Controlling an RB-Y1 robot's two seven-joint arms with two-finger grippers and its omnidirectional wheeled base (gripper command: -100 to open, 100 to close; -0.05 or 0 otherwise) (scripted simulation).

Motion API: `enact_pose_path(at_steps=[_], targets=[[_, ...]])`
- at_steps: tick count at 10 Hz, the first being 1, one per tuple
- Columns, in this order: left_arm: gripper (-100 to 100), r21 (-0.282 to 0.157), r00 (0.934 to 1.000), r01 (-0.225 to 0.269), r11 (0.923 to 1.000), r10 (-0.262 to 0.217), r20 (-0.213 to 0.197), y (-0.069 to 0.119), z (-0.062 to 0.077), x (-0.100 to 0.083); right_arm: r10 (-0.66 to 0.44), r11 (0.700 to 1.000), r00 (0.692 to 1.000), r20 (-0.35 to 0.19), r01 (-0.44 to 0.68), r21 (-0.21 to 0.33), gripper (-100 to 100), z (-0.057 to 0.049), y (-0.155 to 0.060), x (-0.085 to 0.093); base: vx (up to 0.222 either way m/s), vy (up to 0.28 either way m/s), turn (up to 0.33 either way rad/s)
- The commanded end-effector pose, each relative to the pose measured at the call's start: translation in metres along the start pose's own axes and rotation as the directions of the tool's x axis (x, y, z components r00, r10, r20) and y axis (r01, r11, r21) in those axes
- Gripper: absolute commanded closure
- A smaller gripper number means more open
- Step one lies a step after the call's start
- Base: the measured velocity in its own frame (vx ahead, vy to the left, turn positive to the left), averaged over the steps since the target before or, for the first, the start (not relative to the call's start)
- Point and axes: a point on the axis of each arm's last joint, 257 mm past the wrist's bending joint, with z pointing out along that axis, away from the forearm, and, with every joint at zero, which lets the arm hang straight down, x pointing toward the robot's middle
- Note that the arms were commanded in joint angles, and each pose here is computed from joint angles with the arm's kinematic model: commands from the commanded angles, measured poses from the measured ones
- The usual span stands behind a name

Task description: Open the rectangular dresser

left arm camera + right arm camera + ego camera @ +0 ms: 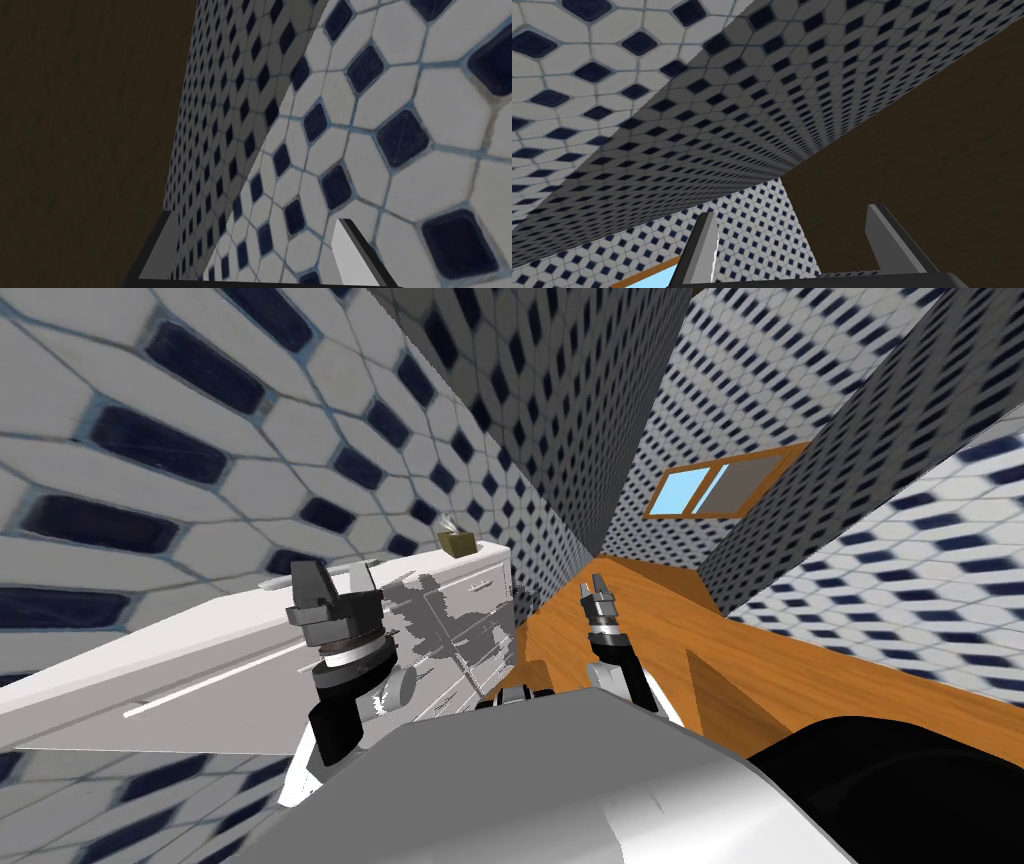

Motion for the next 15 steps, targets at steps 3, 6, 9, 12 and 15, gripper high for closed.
enact_pose_path(at_steps=[3,6,9,12,15], targets=[[-100,-0.048,0.9978,-0.018,0.9987,0.015,-0.064,0.013,0.001,0.006,0.000,1.000,1.000,0.000,0.000,0.001,0,0.000,0.000,0.000,0.007,-0.056,0.029],[-100,-0.110,0.9963,-0.031,0.9934,0.022,-0.083,0.028,0.000,0.006,0.000,1.000,1.000,0.000,0.000,0.001,0,0.000,0.000,0.000,0.018,-0.077,0.046],[-100,-0.184,0.9953,-0.043,0.9819,0.026,-0.094,0.046,-0.002,0.004,0.000,1.000,1.000,0.000,0.000,0.001,0,0.000,0.000,0.000,0.016,-0.115,0.047],[-100,-0.259,0.9945,-0.055,0.9644,0.029,-0.101,0.064,-0.007,0.002,0.000,1.000,1.000,0.000,0.000,0.001,0,0.000,0.000,0.000,0.015,-0.092,0.051],[-100,-0.327,0.9938,-0.064,0.9427,0.031,-0.107,0.081,-0.013,-0.001,0.000,1.000,1.000,0.000,0.000,0.001,0,0.000,0.000,0.000,0.009,-0.091,0.041]])
